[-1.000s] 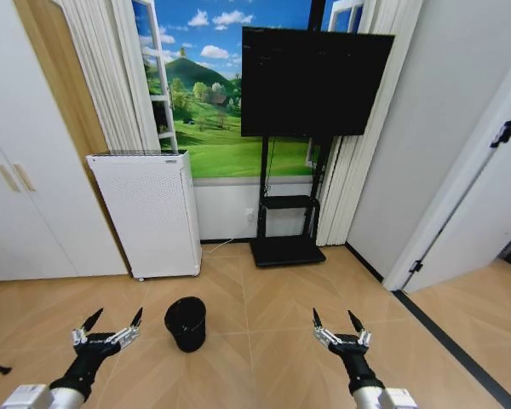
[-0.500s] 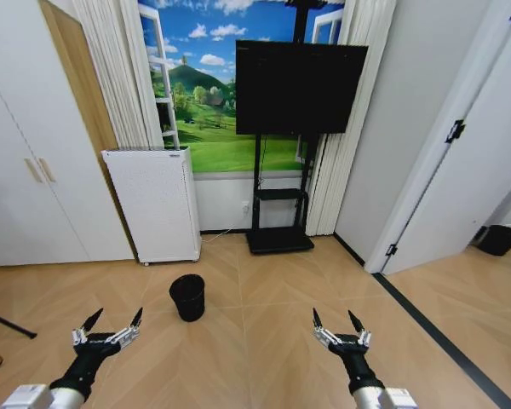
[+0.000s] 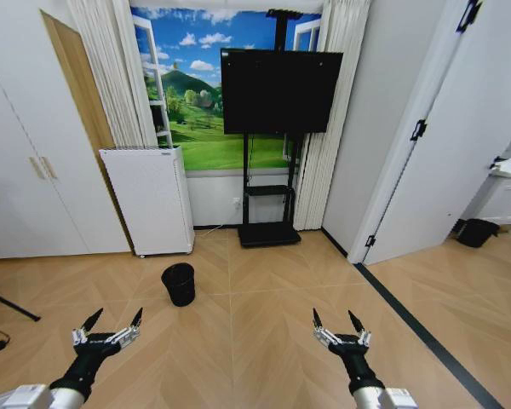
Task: Pick up the trash bin and place the garbage on the floor into it.
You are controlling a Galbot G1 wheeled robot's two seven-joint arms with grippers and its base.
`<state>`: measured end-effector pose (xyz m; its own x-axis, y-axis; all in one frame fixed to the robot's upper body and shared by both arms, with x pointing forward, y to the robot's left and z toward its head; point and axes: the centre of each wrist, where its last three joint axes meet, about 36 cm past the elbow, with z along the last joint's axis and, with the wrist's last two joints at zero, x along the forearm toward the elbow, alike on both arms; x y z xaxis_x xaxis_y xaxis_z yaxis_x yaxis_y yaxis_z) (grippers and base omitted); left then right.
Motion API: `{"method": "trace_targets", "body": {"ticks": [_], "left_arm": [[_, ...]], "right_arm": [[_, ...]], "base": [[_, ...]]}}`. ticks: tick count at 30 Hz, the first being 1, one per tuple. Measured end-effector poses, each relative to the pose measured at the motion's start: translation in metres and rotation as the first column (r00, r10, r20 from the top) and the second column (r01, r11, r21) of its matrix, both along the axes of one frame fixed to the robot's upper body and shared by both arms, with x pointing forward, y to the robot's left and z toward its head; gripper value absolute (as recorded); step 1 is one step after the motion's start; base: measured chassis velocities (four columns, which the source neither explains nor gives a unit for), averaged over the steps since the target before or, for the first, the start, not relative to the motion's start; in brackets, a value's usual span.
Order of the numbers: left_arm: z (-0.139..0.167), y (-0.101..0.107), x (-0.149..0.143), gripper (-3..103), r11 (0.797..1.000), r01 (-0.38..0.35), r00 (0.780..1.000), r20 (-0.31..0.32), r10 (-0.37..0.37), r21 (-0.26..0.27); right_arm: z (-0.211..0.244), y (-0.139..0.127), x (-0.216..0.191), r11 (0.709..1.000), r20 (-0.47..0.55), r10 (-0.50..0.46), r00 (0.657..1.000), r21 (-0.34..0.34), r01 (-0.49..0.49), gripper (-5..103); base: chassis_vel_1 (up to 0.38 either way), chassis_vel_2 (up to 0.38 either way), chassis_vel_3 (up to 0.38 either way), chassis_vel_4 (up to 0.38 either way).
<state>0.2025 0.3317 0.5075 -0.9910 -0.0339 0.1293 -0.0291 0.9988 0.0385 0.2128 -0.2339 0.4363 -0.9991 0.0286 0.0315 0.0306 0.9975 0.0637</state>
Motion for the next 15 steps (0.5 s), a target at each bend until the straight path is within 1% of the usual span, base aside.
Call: {"method": "trace_targets", "body": {"ticks": [5, 11, 15], "left_arm": [[0.0, 0.0, 0.0, 100, 1.0, 0.0, 1.0, 0.0, 0.0, 0.0], [0.0, 0.0001, 0.0, 100, 1.0, -0.001, 1.0, 0.0, 0.001, 0.0], [0.0, 0.0001, 0.0, 100, 1.0, -0.001, 1.0, 0.0, 0.001, 0.0]], "right_arm": [[0.0, 0.0, 0.0001, 1.0, 0.0, 0.0, 1.0, 0.0, 0.0, 100], [0.0, 0.0001, -0.0001, 1.0, 0.0, 0.0, 1.0, 0.0, 0.0, 100], [0.0, 0.0001, -0.0001, 1.0, 0.0, 0.0, 1.0, 0.0, 0.0, 100]], "base": [[0.117, 0.032, -0.136, -0.019], [0.185, -0.049, -0.182, 0.037], [0.054, -0.014, -0.086, 0.018]]}}
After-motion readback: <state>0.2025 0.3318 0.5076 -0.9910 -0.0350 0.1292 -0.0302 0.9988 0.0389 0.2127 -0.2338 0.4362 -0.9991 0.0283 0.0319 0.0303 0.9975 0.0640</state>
